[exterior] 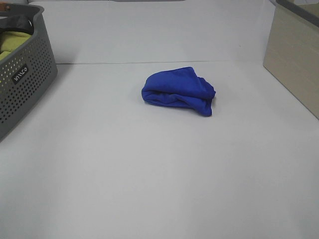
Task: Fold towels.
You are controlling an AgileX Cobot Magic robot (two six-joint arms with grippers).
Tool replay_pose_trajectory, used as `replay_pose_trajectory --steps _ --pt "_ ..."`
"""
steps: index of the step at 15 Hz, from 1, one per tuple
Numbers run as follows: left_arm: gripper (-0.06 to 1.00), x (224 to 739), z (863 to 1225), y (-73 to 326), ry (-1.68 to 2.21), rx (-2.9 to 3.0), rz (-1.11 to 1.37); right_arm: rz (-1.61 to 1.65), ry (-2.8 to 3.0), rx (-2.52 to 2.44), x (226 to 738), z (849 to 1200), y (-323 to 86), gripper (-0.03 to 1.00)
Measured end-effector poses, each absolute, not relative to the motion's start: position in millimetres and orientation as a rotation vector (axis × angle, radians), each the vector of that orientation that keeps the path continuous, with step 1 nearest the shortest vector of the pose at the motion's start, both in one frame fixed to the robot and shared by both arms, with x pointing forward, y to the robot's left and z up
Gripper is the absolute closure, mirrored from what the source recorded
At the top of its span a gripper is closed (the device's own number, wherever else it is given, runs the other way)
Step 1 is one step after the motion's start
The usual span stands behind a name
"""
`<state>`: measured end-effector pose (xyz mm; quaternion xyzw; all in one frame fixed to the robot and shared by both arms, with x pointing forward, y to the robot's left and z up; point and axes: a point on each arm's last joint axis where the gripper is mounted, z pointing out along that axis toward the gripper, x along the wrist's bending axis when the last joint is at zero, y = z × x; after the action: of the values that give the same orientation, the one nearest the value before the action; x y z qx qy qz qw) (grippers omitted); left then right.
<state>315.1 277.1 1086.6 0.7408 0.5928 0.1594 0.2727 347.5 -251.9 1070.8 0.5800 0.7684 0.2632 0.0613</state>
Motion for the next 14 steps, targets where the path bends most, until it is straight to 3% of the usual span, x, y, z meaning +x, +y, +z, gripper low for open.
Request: replay_pose_trajectory --steps 5,14 --pt "0.29 249.6 1061.9 289.2 1.389 1.909 0.625 0.829 2.189 1.582 292.5 1052.5 -273.4 0.21" --pt "0.29 255.0 1053.3 285.8 1.206 1.952 0.725 0.840 2.086 1.490 276.4 1051.0 -283.5 0.21"
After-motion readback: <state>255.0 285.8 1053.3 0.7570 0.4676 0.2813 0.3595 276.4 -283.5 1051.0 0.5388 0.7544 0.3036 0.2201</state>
